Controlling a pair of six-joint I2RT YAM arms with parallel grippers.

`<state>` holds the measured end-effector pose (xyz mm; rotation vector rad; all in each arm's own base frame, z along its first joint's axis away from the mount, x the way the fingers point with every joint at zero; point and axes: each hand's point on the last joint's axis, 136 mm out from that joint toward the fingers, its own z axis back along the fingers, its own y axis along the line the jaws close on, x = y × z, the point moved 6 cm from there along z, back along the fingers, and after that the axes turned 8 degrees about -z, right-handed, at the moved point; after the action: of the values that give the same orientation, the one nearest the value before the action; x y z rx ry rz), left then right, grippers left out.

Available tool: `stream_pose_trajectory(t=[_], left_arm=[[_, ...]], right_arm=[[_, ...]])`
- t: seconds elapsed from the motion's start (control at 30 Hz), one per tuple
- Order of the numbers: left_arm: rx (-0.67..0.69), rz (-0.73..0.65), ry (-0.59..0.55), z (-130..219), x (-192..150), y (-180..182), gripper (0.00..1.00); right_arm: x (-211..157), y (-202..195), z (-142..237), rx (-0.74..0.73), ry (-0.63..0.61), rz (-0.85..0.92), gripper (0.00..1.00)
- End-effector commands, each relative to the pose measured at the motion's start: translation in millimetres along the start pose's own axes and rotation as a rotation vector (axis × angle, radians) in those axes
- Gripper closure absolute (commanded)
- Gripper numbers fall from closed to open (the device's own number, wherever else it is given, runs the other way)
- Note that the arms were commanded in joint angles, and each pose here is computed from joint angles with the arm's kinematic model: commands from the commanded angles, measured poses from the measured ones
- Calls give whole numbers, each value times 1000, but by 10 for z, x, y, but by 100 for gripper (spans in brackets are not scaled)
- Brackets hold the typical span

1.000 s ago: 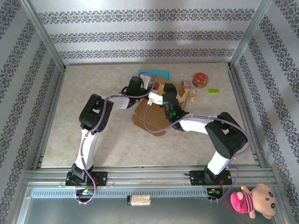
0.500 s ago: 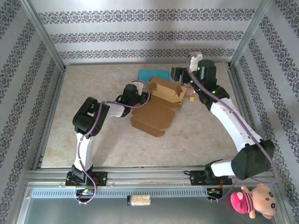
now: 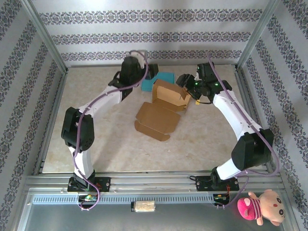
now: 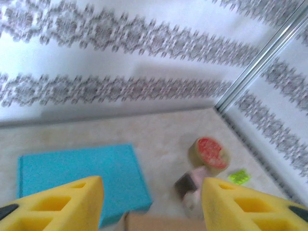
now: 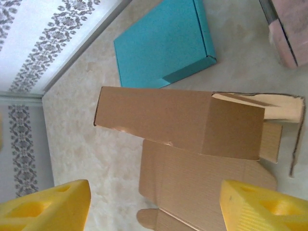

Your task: Fold the paper box

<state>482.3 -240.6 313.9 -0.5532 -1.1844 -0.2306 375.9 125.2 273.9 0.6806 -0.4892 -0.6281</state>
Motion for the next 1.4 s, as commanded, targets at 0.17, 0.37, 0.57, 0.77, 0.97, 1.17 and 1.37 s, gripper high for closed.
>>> stream_pose_trajectory(t=[0.17, 0.37, 0.57, 0.77, 0.97, 1.17, 1.37], left_arm=[[-8, 263, 413, -328, -536, 235, 35], [-43, 304, 463, -491, -629, 332, 26], [-145, 386, 483, -633, -744, 287, 28], [-158, 408, 525, -599, -840, 268, 38], [-122, 420, 493, -421, -845, 279, 44], [1, 438, 406, -137, -913, 386, 52], [25, 472, 384, -44, -1047, 425, 46]], right_arm=[[65, -71, -296, -160, -51, -109, 30], [89, -125, -464, -201, -52, -126, 30], [94, -137, -664, -208, -31, -123, 32], [88, -84, -808, -181, -6, -108, 46], [28, -17, -920, -143, 33, -90, 50], [-46, 139, -985, -102, 61, -14, 50], [-38, 202, -923, -103, 23, 32, 44]])
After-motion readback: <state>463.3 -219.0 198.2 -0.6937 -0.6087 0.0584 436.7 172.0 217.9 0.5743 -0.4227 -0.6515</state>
